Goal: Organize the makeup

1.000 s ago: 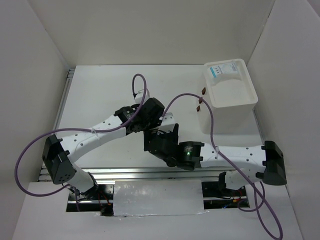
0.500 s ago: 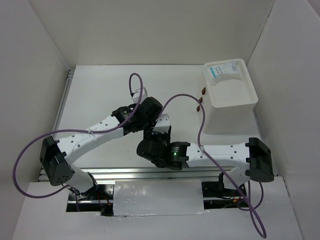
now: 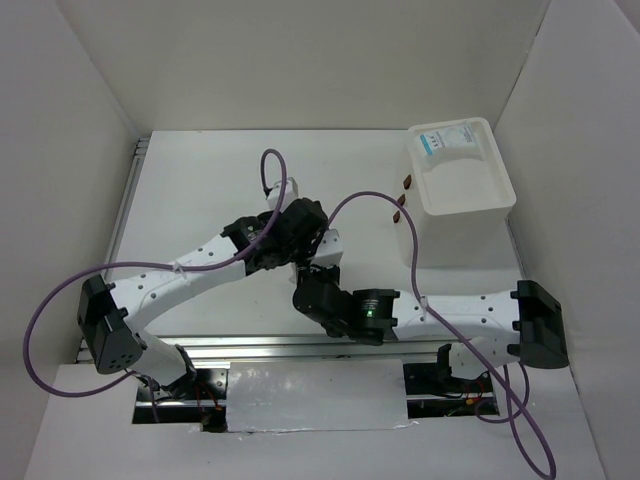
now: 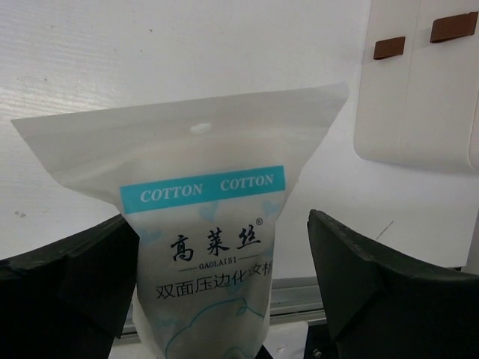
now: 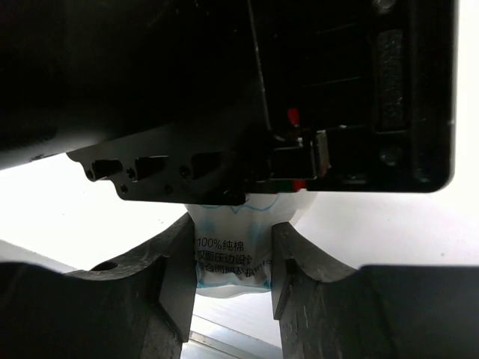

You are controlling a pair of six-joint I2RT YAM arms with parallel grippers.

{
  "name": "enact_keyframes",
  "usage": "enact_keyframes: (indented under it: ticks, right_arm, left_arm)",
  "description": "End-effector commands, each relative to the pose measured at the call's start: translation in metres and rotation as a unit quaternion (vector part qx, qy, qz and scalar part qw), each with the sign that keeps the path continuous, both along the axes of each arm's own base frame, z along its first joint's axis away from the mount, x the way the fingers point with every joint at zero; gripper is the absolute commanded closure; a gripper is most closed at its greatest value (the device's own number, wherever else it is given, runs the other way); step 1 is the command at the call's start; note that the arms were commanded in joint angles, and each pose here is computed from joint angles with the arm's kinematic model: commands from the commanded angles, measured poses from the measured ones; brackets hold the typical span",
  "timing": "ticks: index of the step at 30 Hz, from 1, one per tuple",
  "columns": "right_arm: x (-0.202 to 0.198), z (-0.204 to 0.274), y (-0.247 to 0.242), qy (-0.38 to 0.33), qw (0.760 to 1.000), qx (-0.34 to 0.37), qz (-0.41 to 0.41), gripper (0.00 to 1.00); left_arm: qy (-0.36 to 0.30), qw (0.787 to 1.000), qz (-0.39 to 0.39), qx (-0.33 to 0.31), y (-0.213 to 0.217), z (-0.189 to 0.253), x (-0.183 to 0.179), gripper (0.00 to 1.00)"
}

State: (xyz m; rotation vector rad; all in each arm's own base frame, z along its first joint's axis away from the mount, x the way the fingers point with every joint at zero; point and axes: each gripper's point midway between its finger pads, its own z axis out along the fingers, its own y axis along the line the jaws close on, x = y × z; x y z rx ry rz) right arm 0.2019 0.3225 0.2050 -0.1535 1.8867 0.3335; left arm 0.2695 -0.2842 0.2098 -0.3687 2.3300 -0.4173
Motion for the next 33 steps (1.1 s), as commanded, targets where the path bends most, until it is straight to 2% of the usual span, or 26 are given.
enact_keyframes:
  ticks: [1, 3, 5, 6, 10, 12, 15, 16, 18, 19, 21, 22, 23, 25, 30, 33]
  right_arm:
    - [0.003, 0.029, 0.0, -0.017, 0.998, 0.058, 0.0, 0.62]
    - [0.002, 0.028, -0.002, -0.016, 0.998, 0.059, 0.0, 0.62]
    - [0.002, 0.028, -0.004, -0.015, 0.998, 0.061, -0.004, 0.62]
    - [0.002, 0.029, -0.005, -0.015, 0.998, 0.059, -0.004, 0.62]
    - [0.001, 0.031, -0.008, -0.013, 0.998, 0.058, -0.006, 0.62]
    - [0.003, 0.037, -0.011, -0.014, 0.998, 0.063, -0.016, 0.62]
    - [0.009, 0.061, -0.029, -0.022, 0.996, 0.067, -0.052, 0.62]
    - [0.014, 0.065, -0.04, -0.021, 0.996, 0.055, -0.067, 0.62]
    - [0.023, 0.091, -0.056, -0.025, 0.992, 0.083, -0.089, 0.62]
    - [0.038, 0.095, -0.077, -0.023, 0.989, 0.078, -0.12, 0.61]
    - [0.055, 0.123, -0.101, -0.021, 0.982, 0.111, -0.152, 0.62]
    - [0.068, 0.123, -0.13, -0.014, 0.976, 0.095, -0.195, 0.62]
    - [0.074, 0.144, -0.144, -0.022, 0.968, 0.118, -0.222, 0.62]
    - [0.084, 0.153, -0.177, -0.022, 0.954, 0.117, -0.274, 0.62]
    - [0.114, 0.187, -0.26, -0.054, 0.897, 0.15, -0.413, 0.64]
    - [0.127, 0.192, -0.289, -0.057, 0.867, 0.161, -0.467, 0.66]
  left_arm:
    - [-0.035, 0.999, 0.005, -0.009, 0.001, 0.038, 0.002, 0.01]
    - [-0.046, 0.999, 0.014, -0.005, 0.006, 0.053, 0.005, 0.01]
    - [-0.079, 0.996, 0.028, -0.023, 0.01, 0.092, 0.012, 0.01]
    - [-0.078, 0.996, 0.032, -0.015, 0.014, 0.09, 0.012, 0.01]
    - [-0.124, 0.989, 0.065, -0.049, 0.031, 0.149, 0.018, 0.01]
    - [-0.149, 0.982, 0.094, -0.067, 0.049, 0.174, 0.016, 0.0]
    - [-0.174, 0.974, 0.123, -0.071, 0.083, 0.183, 0.003, 0.01]
    - [-0.178, 0.972, 0.131, -0.073, 0.093, 0.182, -0.001, 0.01]
    - [-0.177, 0.971, 0.145, -0.067, 0.115, 0.168, -0.014, 0.01]
    - [-0.174, 0.972, 0.146, -0.063, 0.122, 0.161, -0.019, 0.01]
    - [-0.16, 0.977, 0.136, -0.037, 0.137, 0.135, -0.032, 0.01]
    - [-0.153, 0.979, 0.132, -0.026, 0.141, 0.125, -0.036, 0.01]
    - [-0.15, 0.981, 0.121, -0.012, 0.147, 0.117, -0.041, 0.01]
    - [-0.125, 0.988, 0.087, 0.025, 0.146, 0.086, -0.048, 0.01]
    - [-0.06, 0.991, 0.039, 0.112, 0.155, 0.037, -0.065, 0.01]
    - [-0.059, 0.992, 0.005, 0.114, 0.153, 0.03, -0.071, 0.01]
